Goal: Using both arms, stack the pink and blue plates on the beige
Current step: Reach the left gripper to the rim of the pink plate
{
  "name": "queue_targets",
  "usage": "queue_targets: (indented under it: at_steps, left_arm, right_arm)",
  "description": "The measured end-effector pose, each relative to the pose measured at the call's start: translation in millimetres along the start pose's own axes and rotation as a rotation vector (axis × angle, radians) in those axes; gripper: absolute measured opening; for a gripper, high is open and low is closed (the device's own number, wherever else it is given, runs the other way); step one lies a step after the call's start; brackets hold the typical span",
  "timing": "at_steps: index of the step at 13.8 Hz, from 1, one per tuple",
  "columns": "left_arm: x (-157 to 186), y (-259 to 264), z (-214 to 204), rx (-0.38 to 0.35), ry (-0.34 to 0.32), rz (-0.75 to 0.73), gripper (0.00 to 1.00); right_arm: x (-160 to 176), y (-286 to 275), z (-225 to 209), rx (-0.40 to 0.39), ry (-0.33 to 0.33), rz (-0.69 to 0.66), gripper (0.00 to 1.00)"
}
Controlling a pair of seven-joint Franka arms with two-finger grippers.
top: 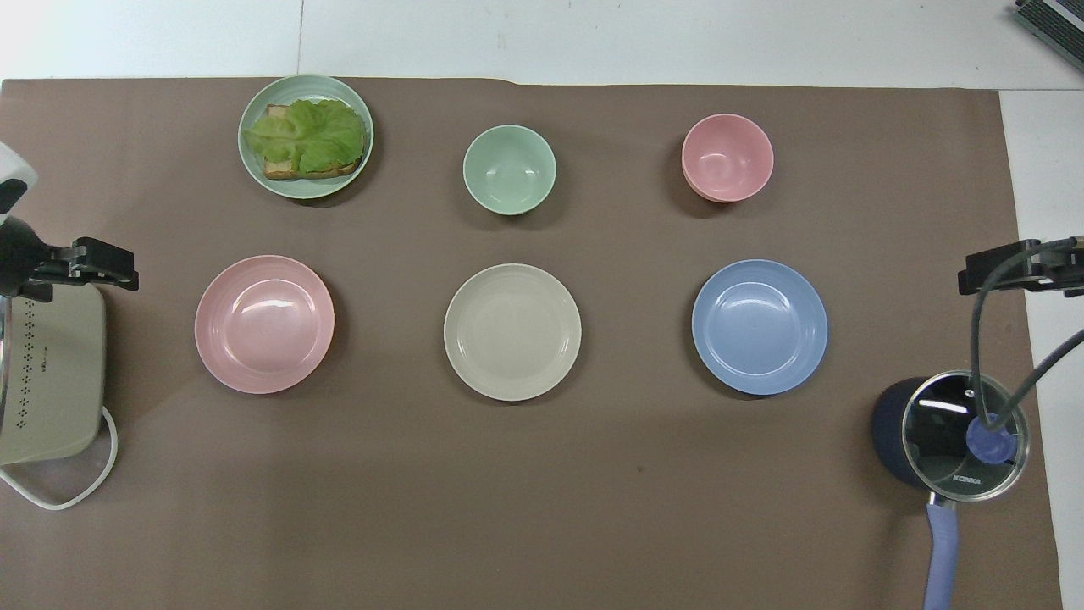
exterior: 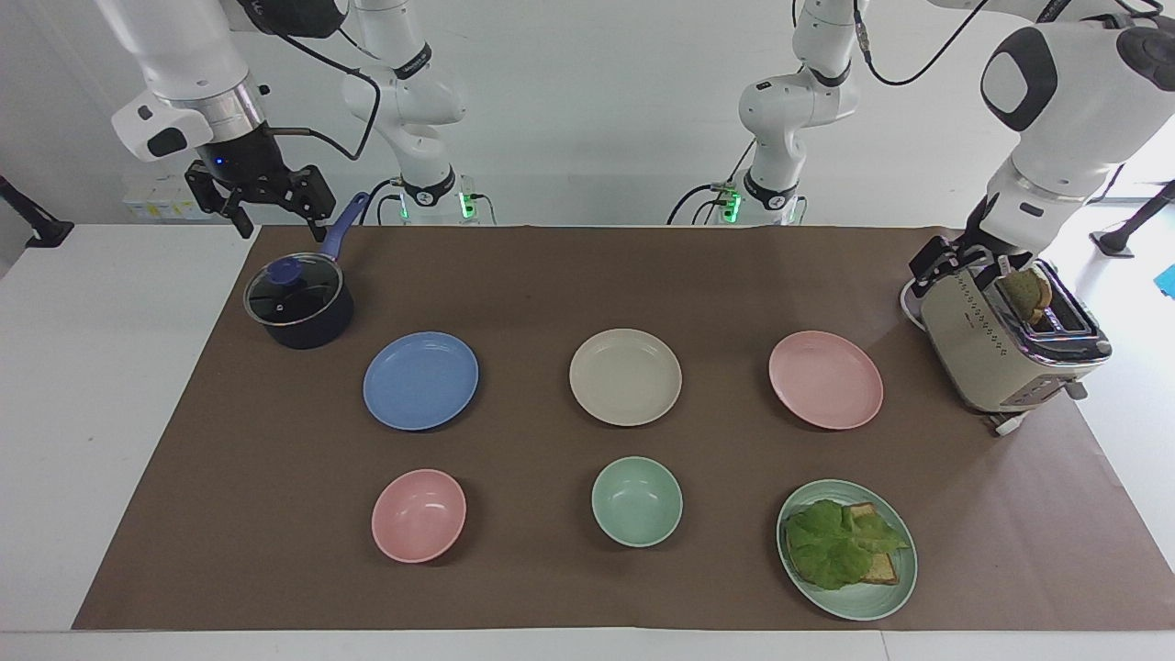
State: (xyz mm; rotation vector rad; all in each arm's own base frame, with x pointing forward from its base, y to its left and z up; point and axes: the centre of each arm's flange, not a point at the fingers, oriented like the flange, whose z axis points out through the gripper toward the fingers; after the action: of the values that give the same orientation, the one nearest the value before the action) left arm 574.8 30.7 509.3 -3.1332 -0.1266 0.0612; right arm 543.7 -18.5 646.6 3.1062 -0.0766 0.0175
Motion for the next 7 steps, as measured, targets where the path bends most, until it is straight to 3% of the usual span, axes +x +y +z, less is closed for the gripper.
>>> queue_targets:
  at_steps: [7]
  left_arm:
    - [-10,-5,133,-0.011,-0.025,-0.008,1.0]
  right_arm:
    - [0,0,0,0.0,0.0,0.0,1.0]
